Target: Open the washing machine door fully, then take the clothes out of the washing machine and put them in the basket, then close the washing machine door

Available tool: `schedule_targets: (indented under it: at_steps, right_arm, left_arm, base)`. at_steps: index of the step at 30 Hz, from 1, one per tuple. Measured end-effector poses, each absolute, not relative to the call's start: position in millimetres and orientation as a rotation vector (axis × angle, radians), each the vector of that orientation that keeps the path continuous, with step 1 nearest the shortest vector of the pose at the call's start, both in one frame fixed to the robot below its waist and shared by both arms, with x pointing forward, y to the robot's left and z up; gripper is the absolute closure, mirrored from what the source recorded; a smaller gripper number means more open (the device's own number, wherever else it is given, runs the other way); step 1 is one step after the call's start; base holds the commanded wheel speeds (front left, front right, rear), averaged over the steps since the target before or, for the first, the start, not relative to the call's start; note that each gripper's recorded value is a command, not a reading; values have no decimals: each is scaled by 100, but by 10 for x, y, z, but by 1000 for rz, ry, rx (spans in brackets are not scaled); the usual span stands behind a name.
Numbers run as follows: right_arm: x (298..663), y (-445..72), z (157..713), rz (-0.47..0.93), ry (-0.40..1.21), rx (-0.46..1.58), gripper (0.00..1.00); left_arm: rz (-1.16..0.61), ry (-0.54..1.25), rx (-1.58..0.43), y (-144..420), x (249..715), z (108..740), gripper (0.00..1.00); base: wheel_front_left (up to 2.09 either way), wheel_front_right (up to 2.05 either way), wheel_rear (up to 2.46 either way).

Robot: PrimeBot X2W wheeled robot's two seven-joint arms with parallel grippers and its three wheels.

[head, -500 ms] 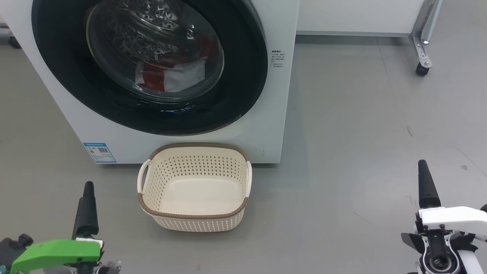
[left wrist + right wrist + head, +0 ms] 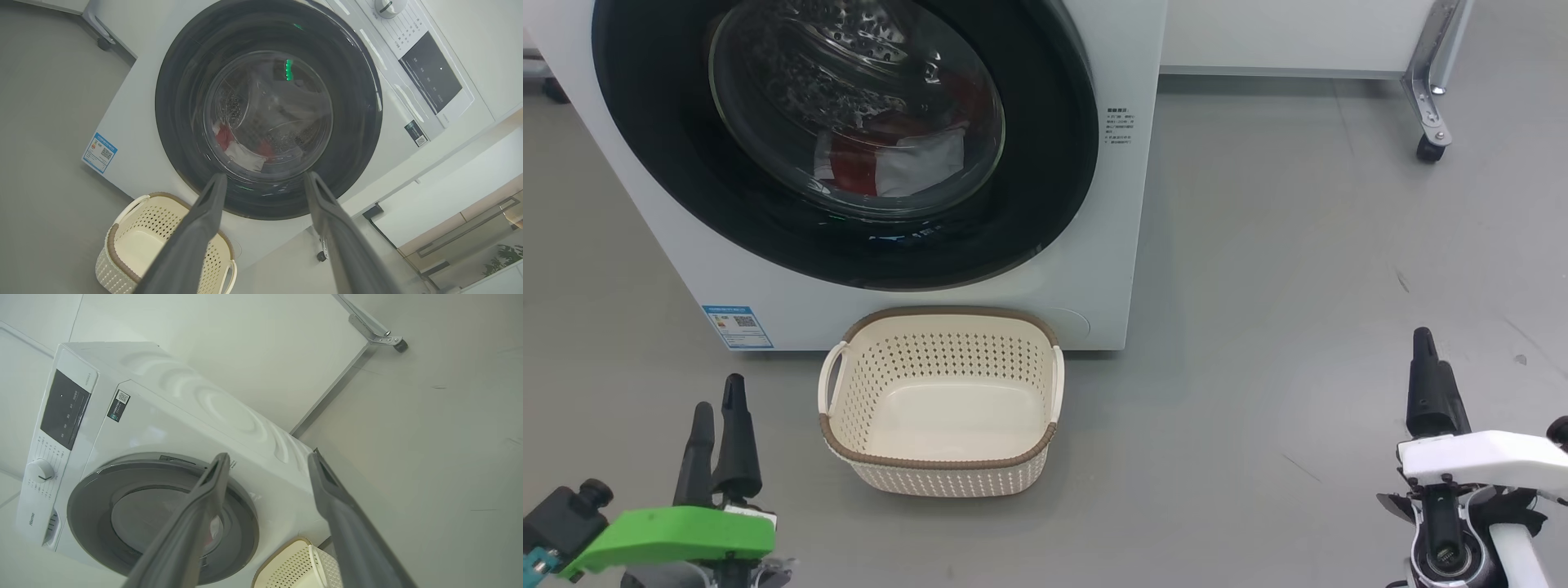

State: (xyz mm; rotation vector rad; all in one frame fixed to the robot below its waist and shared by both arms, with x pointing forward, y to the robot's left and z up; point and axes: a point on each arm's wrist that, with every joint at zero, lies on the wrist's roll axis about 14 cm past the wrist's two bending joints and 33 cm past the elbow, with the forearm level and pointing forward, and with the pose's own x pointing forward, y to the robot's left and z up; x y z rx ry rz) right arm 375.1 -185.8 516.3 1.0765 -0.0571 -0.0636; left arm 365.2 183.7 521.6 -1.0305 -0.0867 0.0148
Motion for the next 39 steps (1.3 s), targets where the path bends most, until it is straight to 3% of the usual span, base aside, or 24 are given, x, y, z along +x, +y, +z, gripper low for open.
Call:
schedule_targets:
  at_steps: [39]
  right_arm:
    - [3723, -1671, 5091, -43, -59, 355, 0]
  left_arm:
    - [-173, -153, -229, 1272, 3568, 5377, 0]
  base:
    - [0, 0, 0]
